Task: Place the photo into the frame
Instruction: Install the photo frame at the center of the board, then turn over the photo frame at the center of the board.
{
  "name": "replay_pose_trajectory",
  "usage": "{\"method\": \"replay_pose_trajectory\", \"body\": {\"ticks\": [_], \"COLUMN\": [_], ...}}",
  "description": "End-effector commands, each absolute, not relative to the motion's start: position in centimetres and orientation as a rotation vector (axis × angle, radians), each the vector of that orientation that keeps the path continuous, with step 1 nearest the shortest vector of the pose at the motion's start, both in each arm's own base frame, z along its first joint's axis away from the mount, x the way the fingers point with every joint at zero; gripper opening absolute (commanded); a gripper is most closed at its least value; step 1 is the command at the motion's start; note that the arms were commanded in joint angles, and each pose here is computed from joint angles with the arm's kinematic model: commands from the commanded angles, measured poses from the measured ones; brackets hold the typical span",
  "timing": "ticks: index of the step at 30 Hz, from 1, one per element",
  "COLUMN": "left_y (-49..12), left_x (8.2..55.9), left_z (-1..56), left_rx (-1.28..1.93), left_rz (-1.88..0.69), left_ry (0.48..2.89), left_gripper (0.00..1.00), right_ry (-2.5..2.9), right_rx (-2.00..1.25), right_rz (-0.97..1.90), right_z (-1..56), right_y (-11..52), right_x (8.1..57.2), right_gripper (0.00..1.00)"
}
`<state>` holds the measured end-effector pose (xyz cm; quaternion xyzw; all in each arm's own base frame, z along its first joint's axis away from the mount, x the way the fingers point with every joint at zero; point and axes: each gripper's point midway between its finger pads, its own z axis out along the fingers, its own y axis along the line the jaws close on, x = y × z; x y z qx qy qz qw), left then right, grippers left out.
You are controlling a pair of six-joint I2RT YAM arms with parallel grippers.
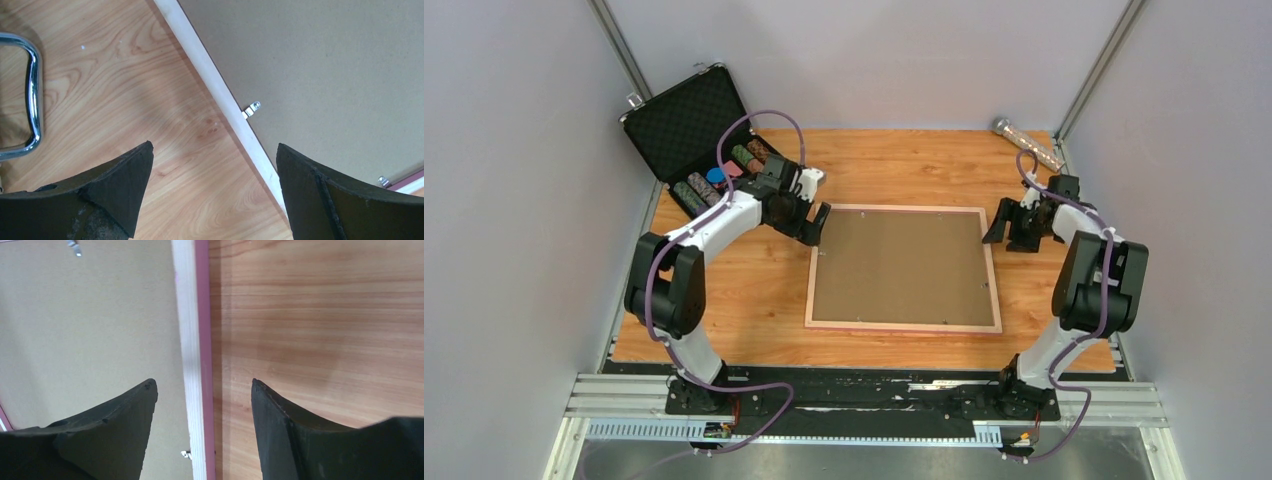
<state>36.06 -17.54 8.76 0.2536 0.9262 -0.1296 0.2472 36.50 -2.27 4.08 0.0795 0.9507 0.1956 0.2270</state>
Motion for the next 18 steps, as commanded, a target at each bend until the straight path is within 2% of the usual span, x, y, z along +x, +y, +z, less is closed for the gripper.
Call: {"method": "replay_pose_trajectory", "body": {"ticks": [1, 12, 18], "left_y": [-16.8, -16.5, -16.3], "left_x": [35.9, 34.1, 33.5], "left_z": [10.3, 10.8, 9.2], "left_rx": [0.73, 0.848, 0.886], "left_rz": [-0.323, -0.354, -0.359], "left_ry": [2.456, 2.425, 2.436], "left_gripper": [1.0, 1.0, 1.0], "right_ry": [2.511, 2.398, 2.266], "right_rx": [0.071, -0.554, -0.992], "right_rz": [0.487, 0.442, 0.453], "right_z": [8.3, 10.8, 10.5], "right_y": [-2.5, 4.4, 10.2], "right_x": [36.9, 31.4, 26.2], "right_gripper": [0.68, 0.67, 0.67]}}
